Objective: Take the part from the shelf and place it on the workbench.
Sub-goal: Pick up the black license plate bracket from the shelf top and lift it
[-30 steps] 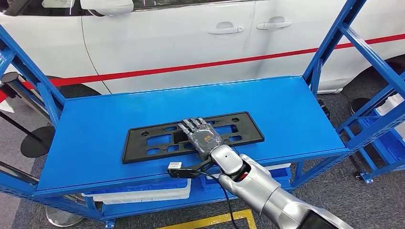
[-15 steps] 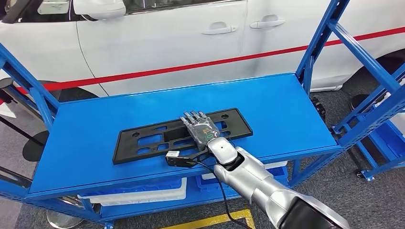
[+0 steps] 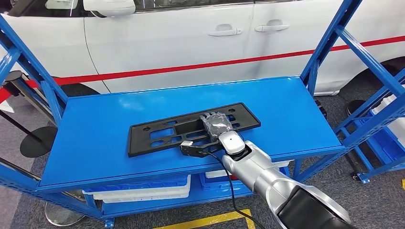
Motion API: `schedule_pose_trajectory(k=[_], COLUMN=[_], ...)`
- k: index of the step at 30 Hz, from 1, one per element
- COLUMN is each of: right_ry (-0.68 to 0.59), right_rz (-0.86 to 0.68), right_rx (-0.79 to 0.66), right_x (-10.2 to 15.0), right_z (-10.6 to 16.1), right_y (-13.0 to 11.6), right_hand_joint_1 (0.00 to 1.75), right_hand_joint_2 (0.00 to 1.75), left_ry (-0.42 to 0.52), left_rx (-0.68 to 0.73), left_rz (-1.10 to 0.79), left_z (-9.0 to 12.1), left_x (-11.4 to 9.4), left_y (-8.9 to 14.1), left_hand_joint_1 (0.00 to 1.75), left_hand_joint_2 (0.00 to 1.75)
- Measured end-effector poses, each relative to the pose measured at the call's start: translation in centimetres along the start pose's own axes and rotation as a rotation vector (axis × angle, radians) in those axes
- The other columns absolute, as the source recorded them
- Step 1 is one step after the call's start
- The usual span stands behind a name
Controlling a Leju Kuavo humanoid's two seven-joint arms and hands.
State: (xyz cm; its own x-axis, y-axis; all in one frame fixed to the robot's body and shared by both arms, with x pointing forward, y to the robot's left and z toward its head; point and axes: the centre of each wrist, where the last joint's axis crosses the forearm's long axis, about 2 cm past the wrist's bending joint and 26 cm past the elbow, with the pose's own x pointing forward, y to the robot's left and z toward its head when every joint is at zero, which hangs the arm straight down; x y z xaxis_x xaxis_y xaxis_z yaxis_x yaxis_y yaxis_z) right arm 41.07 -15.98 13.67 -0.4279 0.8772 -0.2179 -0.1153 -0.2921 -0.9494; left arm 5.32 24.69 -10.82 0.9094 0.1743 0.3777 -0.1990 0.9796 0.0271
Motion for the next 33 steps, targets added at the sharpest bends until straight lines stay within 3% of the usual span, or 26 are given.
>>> schedule_pose_trajectory(k=[15, 23, 29, 33], right_ry=[0.023, 0.056, 0.076, 0.083], right_rz=[0.003, -0.045, -0.076, -0.090], right_rx=[0.001, -0.135, -0.285, -0.448], right_x=[-0.8, -1.2, -1.4, -1.9], right_z=[-0.3, -0.5, -0.9, -1.0], right_y=[-0.7, -1.8, -4.9, -9.5], right_hand_joint_1=[1.75, 1.75, 1.75, 1.75], right_hand_joint_2=[1.75, 1.75, 1.75, 1.75], left_ry=[-0.009, -0.017, -0.018, -0.023], left_rx=[0.004, 0.015, 0.018, 0.017], left_rz=[0.015, 0.021, 0.020, 0.022], left_z=[0.0, -0.1, -0.1, 0.0], left_x=[-0.1, 0.0, 0.0, -0.1], left_y=[0.4, 0.5, 0.5, 0.3], left_hand_joint_1=[0.00, 0.00, 0.00, 0.00], left_hand_joint_2=[0.00, 0.00, 0.00, 0.00])
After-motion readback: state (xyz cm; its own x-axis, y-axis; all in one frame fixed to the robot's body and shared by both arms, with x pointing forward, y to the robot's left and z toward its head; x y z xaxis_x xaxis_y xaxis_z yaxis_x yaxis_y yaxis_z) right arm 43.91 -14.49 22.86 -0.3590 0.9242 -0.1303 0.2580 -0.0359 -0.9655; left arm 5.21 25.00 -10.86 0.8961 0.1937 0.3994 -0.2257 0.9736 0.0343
